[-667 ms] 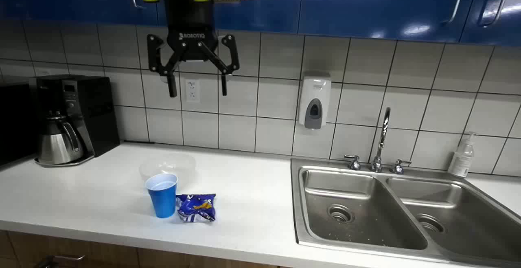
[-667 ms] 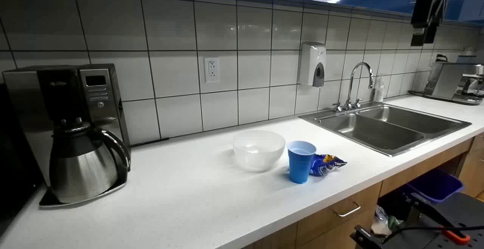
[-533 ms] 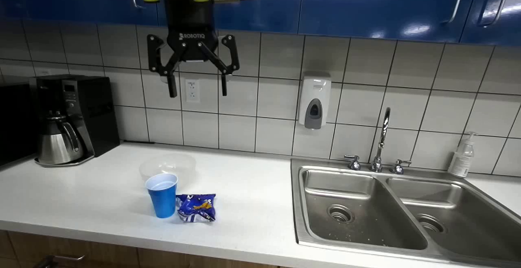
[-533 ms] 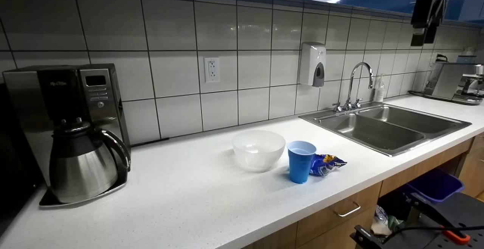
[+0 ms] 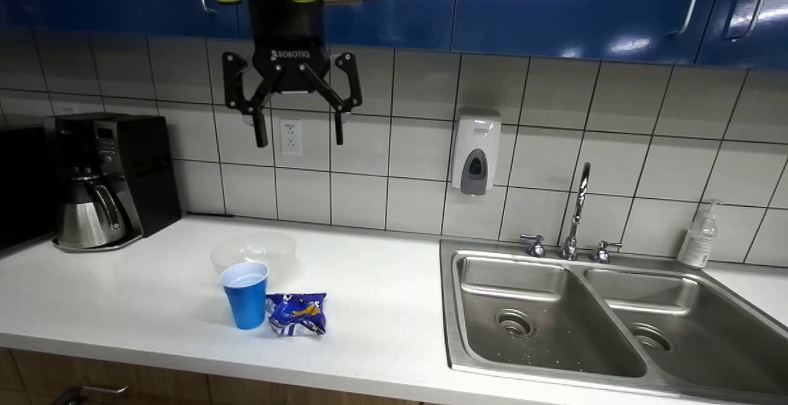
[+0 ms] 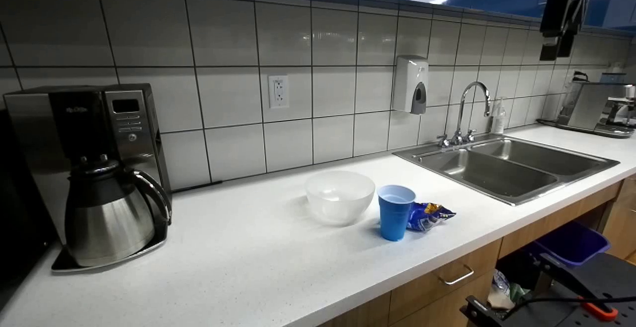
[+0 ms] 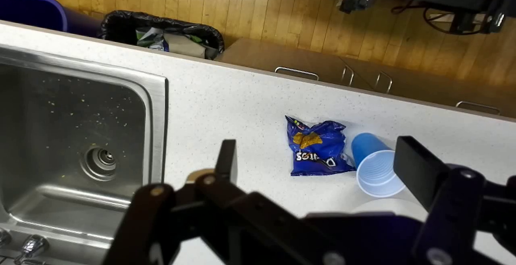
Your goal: Put the blue packet inside the plastic bowl
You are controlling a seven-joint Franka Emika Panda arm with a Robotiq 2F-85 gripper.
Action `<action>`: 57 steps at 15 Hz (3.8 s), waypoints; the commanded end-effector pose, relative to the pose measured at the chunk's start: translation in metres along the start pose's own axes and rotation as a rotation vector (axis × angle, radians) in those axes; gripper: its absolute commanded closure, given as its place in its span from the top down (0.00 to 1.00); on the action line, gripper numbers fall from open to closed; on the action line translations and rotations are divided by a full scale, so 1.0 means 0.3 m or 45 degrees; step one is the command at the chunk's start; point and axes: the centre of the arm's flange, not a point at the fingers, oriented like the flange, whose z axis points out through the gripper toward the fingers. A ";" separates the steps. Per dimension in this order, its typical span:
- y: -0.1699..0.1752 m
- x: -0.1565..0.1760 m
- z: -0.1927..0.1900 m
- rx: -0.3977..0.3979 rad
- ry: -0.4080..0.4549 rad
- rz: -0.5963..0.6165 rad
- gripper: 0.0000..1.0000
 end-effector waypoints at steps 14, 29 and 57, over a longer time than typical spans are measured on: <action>-0.035 0.083 0.269 0.042 -0.036 -0.083 1.00; 0.197 0.274 0.628 0.132 0.068 -0.573 1.00; 0.052 0.548 0.943 0.051 0.022 -0.928 1.00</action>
